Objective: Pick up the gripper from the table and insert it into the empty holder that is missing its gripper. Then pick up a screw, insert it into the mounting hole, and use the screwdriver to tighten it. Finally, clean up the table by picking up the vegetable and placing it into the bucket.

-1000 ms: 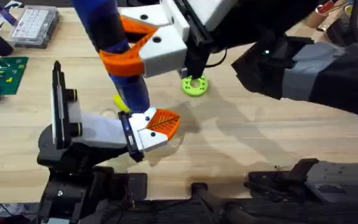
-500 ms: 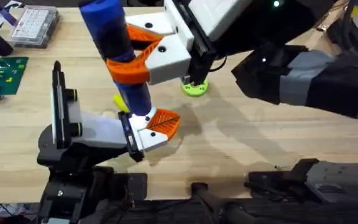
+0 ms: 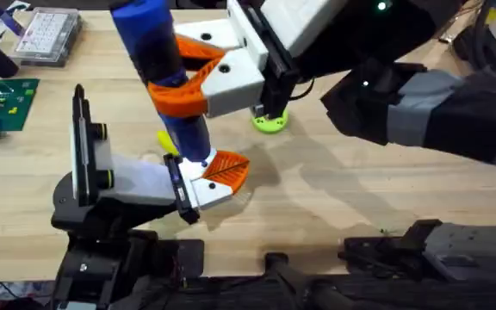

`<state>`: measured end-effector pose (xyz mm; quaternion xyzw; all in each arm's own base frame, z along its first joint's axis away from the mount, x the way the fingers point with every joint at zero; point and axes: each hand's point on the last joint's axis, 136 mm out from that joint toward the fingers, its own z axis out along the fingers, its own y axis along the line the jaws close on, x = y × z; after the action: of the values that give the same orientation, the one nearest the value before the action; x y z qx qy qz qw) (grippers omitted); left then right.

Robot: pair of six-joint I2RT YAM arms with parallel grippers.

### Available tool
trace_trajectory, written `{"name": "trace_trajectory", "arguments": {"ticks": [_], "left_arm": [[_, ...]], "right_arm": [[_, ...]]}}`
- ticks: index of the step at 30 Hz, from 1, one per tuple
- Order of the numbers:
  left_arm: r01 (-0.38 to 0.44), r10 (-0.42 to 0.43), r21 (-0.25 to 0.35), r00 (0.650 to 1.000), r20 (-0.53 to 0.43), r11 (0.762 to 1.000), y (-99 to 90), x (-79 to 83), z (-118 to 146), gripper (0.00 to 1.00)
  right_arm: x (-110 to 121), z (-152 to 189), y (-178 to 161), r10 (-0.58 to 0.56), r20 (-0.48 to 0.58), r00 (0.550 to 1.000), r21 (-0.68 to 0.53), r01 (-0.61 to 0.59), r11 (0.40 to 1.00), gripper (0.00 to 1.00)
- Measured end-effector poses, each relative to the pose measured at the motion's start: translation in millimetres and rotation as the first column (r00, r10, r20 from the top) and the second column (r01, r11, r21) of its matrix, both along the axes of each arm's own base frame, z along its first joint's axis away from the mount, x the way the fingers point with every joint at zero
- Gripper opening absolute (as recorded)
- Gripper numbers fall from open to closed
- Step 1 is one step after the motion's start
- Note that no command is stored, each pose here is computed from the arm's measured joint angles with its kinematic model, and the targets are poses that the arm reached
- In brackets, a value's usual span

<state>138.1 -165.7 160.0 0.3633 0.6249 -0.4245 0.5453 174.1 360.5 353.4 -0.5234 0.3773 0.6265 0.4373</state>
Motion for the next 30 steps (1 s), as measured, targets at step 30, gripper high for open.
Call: {"name": "trace_trajectory", "arguments": {"ticks": [30], "left_arm": [[0.0, 0.0, 0.0, 1.0, 0.0, 1.0, 0.0, 0.0, 0.0, 0.021]], "right_arm": [[1.1, -7.5, 1.2, -0.003, 0.005, 1.0, -0.017, 0.004, 1.0, 0.046]]}}
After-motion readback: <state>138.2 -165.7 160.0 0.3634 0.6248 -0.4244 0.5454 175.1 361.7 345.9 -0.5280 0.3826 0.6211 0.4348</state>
